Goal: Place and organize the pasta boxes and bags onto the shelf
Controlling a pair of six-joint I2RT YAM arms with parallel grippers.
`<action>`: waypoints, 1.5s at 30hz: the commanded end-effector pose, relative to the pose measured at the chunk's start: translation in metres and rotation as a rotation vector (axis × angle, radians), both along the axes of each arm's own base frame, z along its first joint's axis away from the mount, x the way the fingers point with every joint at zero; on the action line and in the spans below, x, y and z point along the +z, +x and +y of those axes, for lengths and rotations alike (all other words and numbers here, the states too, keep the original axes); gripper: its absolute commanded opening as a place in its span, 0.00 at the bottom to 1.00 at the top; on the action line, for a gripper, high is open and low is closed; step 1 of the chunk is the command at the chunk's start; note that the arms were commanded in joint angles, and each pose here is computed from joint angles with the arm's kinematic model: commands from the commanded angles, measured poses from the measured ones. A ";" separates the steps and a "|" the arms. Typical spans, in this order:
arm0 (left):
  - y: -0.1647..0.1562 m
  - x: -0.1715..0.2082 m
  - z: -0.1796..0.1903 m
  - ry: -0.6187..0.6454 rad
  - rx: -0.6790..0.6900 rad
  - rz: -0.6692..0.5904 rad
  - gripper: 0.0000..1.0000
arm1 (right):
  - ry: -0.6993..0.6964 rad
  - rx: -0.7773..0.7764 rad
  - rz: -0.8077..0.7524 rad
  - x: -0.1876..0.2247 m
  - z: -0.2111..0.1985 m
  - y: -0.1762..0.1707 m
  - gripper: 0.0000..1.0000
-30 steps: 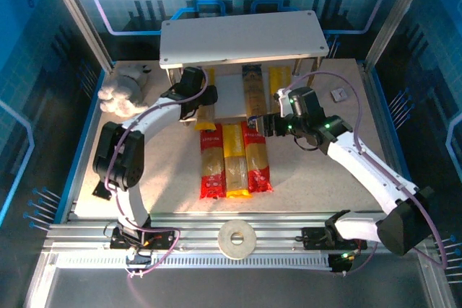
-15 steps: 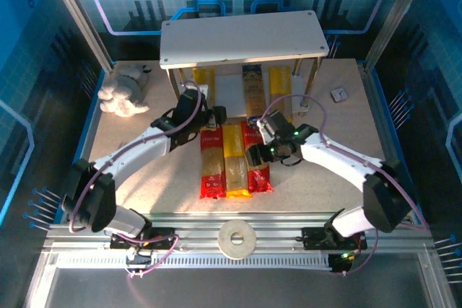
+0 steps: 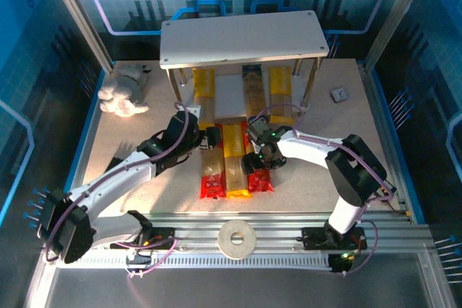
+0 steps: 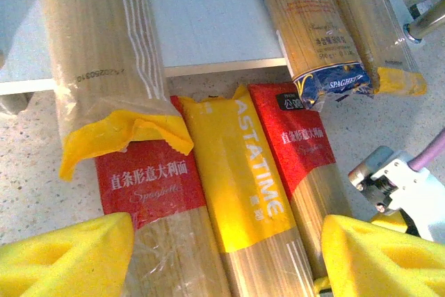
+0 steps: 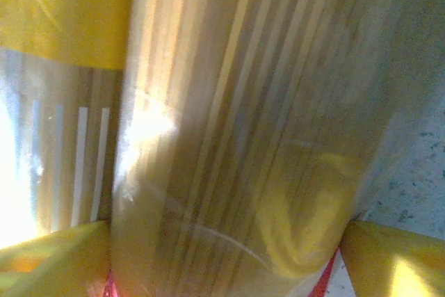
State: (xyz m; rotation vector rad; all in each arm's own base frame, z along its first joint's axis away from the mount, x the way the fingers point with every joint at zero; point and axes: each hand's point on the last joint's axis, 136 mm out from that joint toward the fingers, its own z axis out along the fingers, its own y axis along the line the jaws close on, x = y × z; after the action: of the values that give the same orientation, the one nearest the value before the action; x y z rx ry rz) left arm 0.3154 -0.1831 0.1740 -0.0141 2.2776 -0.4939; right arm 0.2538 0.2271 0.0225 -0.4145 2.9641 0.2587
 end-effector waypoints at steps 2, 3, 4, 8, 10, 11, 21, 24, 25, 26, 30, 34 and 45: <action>-0.007 -0.004 0.013 0.015 0.041 0.011 0.73 | -0.033 -0.021 -0.023 -0.010 0.001 0.013 0.85; -0.008 -0.004 0.013 0.016 0.043 0.009 0.73 | -0.044 -0.027 -0.019 -0.013 -0.002 0.013 0.85; -0.008 -0.003 0.015 0.017 0.046 0.007 0.73 | -0.059 -0.034 -0.013 -0.016 -0.005 0.013 0.85; -0.009 -0.003 0.019 0.023 0.053 0.005 0.74 | -0.116 -0.053 0.022 -0.029 -0.022 0.010 0.81; -0.010 -0.002 0.020 0.028 0.055 0.004 0.74 | -0.128 -0.061 0.033 -0.032 -0.029 0.006 0.76; -0.010 -0.002 0.021 0.029 0.057 0.005 0.74 | -0.134 -0.066 0.040 -0.034 -0.034 0.003 0.71; -0.011 -0.002 0.026 0.031 0.065 0.006 0.74 | -0.065 -0.034 0.049 -0.013 -0.037 -0.016 0.16; -0.012 0.001 0.026 0.033 0.063 0.003 0.74 | -0.023 -0.013 0.049 0.002 -0.031 -0.021 0.05; -0.012 0.001 0.026 0.033 0.065 0.003 0.74 | -0.013 -0.005 0.048 0.009 -0.030 -0.024 0.00; -0.012 0.001 0.027 0.035 0.065 0.002 0.74 | -0.003 0.002 0.044 0.015 -0.029 -0.027 0.00; -0.012 0.001 0.028 0.035 0.068 0.003 0.74 | 0.033 0.028 0.024 0.043 -0.028 -0.039 0.00; -0.010 0.001 0.028 0.030 0.068 0.004 0.74 | 0.066 0.038 -0.014 0.075 -0.031 -0.048 0.00; -0.009 0.004 0.036 0.035 0.095 0.013 0.74 | 0.321 0.165 -0.020 0.154 -0.002 -0.085 0.00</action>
State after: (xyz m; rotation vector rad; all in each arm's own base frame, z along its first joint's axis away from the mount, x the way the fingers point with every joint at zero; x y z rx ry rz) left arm 0.3085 -0.1548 0.1736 -0.0778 2.2839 -0.4213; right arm 0.1756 0.2008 0.1340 -0.5123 2.9180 0.5154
